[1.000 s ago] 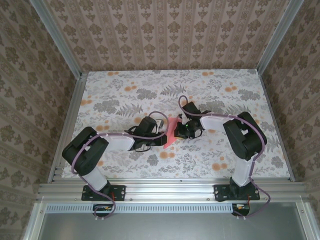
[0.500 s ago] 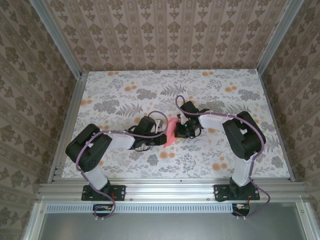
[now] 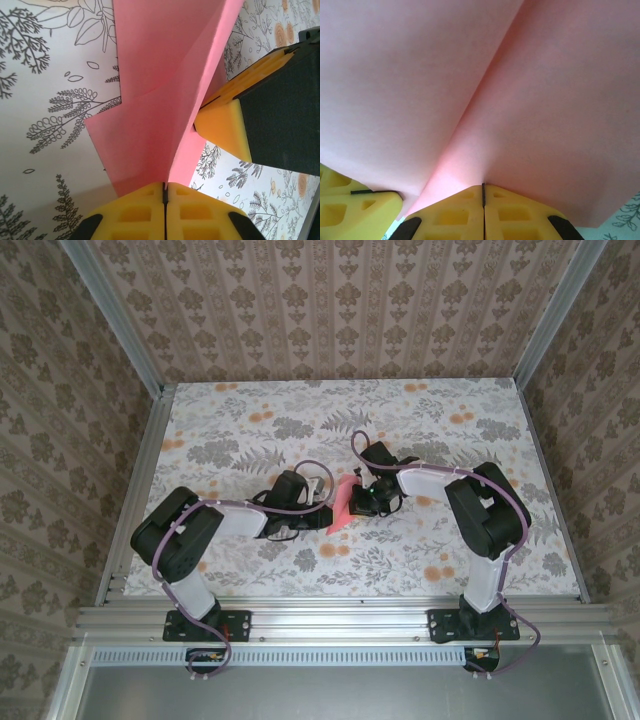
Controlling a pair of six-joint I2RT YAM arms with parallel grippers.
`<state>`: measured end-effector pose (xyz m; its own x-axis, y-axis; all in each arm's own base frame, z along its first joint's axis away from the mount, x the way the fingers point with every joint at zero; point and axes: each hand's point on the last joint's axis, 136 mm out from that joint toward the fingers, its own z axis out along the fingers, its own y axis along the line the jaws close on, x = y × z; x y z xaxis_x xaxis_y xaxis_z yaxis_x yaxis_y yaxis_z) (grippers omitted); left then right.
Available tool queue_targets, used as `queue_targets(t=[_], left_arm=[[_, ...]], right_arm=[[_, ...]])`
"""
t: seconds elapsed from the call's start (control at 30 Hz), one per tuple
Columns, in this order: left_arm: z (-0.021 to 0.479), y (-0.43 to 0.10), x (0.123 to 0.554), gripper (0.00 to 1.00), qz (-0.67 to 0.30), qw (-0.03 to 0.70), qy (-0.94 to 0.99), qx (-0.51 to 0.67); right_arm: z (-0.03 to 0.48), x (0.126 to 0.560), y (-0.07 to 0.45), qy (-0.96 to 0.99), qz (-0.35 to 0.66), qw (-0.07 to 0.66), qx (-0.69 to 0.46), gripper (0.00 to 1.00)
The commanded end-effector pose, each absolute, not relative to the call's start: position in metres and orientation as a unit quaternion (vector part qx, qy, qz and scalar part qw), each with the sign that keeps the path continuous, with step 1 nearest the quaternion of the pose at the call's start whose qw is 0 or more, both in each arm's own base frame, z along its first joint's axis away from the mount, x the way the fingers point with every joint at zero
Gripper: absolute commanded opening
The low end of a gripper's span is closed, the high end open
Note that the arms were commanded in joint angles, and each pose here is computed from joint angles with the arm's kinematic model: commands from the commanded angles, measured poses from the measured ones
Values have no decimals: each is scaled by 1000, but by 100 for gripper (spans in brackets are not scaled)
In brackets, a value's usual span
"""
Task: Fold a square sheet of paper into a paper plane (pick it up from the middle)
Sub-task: Fourth fold the wing at the center of the table.
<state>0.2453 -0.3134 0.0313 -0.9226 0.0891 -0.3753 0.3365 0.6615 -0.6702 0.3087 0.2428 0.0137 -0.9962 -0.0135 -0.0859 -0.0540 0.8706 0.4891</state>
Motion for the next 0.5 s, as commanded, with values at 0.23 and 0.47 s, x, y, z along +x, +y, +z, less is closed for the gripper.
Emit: queue_targets(t=[0.23,0.47], left_arm=[[23,-325,240,16,-363,143,909,150],[30,-322,241,19,-352,156,910,154]], right_arm=[[6,304,237,971,236,22,-11,9],[6,303,236,972,234,22,-10,9]])
